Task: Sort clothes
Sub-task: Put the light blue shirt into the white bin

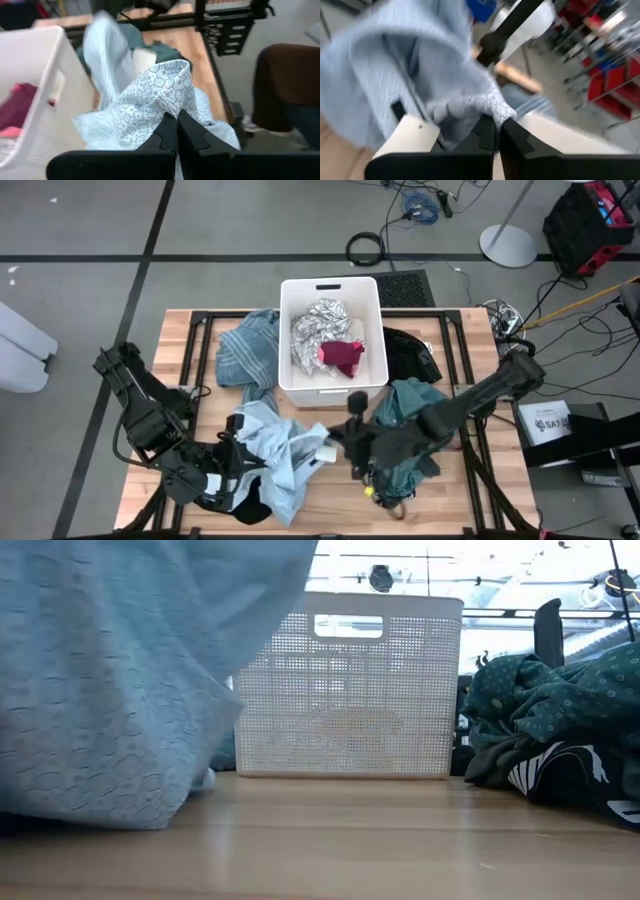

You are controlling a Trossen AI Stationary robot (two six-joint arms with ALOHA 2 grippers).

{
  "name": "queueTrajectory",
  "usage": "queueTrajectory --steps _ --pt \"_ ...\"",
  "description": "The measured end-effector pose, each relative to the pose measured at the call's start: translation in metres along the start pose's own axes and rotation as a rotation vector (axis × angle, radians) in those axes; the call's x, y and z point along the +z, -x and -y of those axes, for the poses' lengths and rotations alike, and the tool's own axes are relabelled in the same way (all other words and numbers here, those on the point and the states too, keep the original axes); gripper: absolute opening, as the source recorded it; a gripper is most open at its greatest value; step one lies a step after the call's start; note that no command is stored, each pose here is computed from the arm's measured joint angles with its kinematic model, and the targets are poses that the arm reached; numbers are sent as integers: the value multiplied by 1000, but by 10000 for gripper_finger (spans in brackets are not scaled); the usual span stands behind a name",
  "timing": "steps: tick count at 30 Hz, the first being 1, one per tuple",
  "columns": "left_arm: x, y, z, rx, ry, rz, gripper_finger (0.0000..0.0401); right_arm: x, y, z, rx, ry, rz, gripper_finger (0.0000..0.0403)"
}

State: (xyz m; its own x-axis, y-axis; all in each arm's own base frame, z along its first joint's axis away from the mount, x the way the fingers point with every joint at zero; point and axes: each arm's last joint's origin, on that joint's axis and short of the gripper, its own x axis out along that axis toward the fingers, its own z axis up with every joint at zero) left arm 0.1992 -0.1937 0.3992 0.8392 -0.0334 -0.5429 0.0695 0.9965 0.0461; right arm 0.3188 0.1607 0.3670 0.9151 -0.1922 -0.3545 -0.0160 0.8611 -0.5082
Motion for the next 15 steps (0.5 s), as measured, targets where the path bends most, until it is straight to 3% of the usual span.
queueTrajectory --steps 9,15 --pt "8 3 -7 250 -127 137 1 51 62 75 -138 -6 235 0" --pt "32 16 -11 476 -222 314 1 73 84 112 -252 27 344 0"
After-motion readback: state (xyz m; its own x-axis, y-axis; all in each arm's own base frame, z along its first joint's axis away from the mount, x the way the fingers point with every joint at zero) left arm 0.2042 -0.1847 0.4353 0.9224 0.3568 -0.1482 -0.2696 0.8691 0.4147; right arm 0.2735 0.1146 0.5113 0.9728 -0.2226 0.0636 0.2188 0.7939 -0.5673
